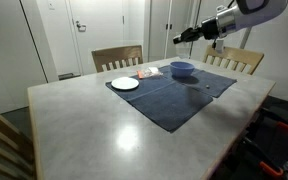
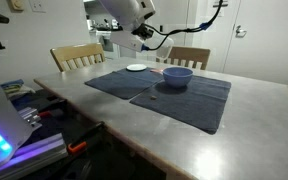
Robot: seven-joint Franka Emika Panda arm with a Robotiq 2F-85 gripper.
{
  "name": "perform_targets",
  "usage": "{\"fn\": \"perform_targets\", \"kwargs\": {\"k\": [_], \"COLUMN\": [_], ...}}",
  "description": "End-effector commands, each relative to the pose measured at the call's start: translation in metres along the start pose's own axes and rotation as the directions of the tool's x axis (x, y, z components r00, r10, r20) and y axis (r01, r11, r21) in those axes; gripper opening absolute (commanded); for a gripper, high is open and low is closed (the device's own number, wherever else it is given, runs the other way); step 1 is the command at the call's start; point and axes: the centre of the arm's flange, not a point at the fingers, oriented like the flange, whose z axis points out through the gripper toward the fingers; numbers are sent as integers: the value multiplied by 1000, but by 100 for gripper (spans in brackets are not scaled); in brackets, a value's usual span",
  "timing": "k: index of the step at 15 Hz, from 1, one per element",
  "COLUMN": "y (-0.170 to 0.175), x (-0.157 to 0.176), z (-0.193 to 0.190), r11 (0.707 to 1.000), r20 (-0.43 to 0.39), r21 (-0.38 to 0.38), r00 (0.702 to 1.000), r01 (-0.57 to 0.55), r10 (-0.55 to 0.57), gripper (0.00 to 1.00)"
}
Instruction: Pour the contents in the container into the bowl.
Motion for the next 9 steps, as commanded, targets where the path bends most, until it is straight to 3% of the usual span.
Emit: {"fn": "perform_targets", "kwargs": {"k": [1, 6, 9], "y": [-37, -88, -119], "x": [18, 26, 24], "z": [5, 9, 16], "r11": [990, 948, 925], "r20": [150, 375, 476], "r21": [-77, -156, -164], "r00": [983, 905, 848], "r01": [117, 277, 344], "r10": [-104, -202, -231], "gripper": [2, 2, 2]}}
